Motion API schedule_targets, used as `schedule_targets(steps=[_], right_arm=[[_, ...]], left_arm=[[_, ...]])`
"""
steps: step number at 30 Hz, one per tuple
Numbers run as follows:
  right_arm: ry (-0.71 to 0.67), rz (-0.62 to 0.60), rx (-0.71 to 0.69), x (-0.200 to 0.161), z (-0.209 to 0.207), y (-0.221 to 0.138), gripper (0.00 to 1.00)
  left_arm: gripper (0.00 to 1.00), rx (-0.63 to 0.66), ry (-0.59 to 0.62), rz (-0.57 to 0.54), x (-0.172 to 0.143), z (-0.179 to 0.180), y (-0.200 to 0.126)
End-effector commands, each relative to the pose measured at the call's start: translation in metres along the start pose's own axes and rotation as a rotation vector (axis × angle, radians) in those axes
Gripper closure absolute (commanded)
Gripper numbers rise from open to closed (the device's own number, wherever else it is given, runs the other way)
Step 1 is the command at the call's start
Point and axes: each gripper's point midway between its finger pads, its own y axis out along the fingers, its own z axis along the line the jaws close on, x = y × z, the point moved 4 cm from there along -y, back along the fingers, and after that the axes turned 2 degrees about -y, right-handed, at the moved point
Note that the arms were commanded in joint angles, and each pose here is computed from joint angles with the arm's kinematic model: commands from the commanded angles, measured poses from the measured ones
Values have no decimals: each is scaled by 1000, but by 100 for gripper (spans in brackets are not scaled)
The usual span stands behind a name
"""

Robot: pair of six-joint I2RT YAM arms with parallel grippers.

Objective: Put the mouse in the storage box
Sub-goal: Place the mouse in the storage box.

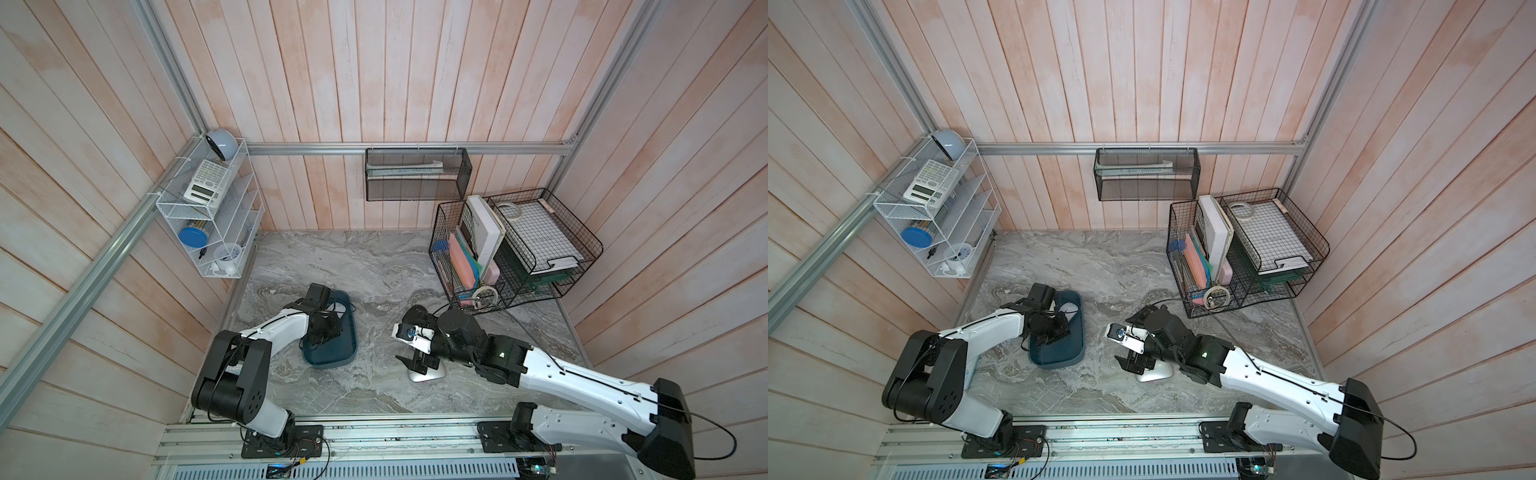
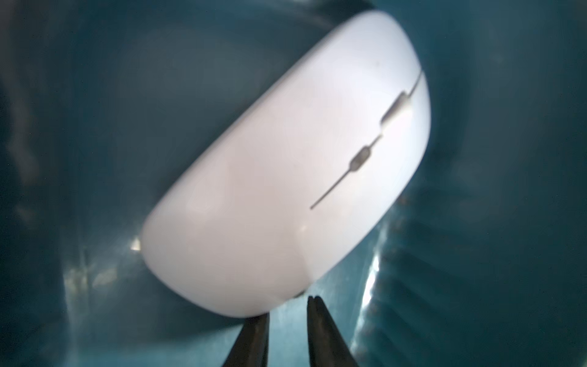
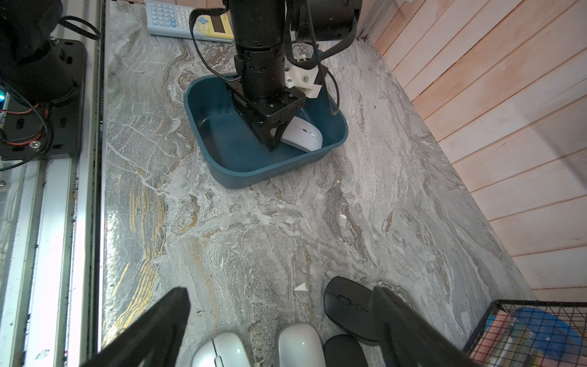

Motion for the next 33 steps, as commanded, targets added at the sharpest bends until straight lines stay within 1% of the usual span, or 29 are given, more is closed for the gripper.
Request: schedule_targets(steps=[1, 6, 12, 17, 21, 23, 26, 30, 33], right_arm=[[-3, 0, 2, -1, 2, -1, 3], [-3, 3, 2, -1, 2, -1, 4], [-6, 3, 0, -1, 2, -1, 4], [-6, 5, 1, -2, 2, -1, 4], [5, 20, -15, -4, 0, 1, 4], [53, 43, -68, -6, -7, 3, 4], [137, 82, -168, -13, -19, 4, 4], [218, 148, -236, -24, -29, 3, 3], [397, 209, -272, -41, -42, 0, 2]], left_arm=[[73, 54, 33, -66, 18, -1, -5], [73, 120, 35, -116, 41, 2, -17], [73, 102, 21, -115, 57, 1, -21], [73, 57, 3, -118, 61, -2, -27], [73, -76, -1, -159, 61, -22, -51], [73, -142, 1, -185, 59, -31, -68], [72, -207, 7, -221, 54, -39, -94], [70, -249, 26, -239, 43, -41, -119], [68, -257, 40, -248, 34, -38, -132]])
